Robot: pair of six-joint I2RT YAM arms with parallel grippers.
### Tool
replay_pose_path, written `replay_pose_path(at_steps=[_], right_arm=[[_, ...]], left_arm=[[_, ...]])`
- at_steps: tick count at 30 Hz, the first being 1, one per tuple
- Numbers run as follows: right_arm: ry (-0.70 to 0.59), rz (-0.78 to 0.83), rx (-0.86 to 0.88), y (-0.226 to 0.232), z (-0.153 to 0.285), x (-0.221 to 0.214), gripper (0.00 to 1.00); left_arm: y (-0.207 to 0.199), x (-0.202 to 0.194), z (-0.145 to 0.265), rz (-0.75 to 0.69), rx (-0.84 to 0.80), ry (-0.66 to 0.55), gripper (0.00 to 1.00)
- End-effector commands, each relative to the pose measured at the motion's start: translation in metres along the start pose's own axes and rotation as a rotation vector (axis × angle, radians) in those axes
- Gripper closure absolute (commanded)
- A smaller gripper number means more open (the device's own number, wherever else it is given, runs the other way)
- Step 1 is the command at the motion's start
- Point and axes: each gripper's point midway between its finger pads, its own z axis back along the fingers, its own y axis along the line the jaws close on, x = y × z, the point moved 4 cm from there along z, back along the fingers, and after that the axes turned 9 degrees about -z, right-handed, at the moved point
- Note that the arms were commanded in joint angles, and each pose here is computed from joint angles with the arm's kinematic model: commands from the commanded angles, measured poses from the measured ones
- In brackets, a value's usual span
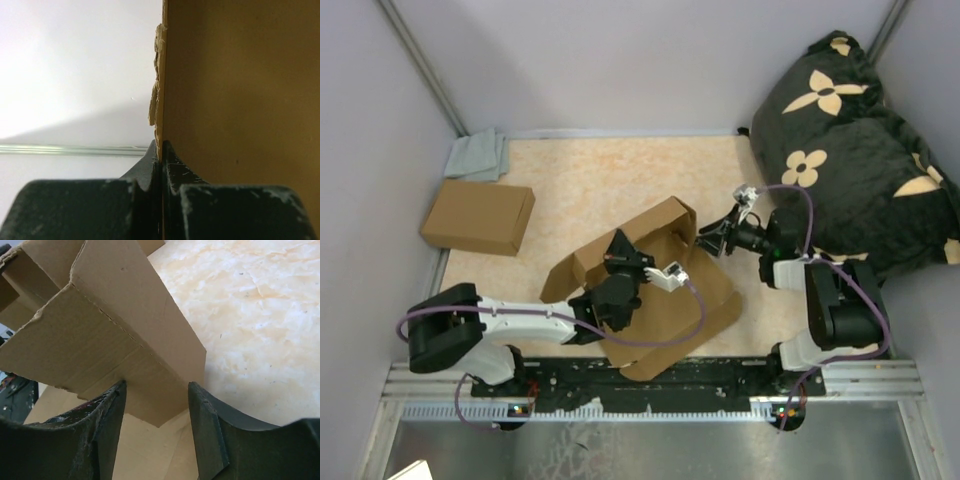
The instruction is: Fold the paper box
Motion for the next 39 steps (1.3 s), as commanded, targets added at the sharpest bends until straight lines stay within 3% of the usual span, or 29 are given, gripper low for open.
replay_pose_path(at_steps=[1, 16, 30, 39], right_arm=[[-0.006, 0.138, -0.010, -0.001, -0.016, 0.022, 0.46], [-0.002, 0.099, -0.023, -0.023, -0.035, 0.036, 0.46], [0.028, 0.109, 0.046, -0.043, -0.060, 0.045, 0.46], [0.087, 0.174, 0.121, -0.033, -0.074, 0.047, 0.46]], left_arm=[[0.004, -0.001, -0.005, 0.022, 0.040, -0.022, 1.00], [-0.044, -0.027, -0.018, -0.095, -0.072, 0.087, 1.00], [-0.050, -0.028, -0.025, -0.104, -0.070, 0.113, 1.00], [-0.037, -0.024, -0.028, -0.081, -0.041, 0.126, 1.00]])
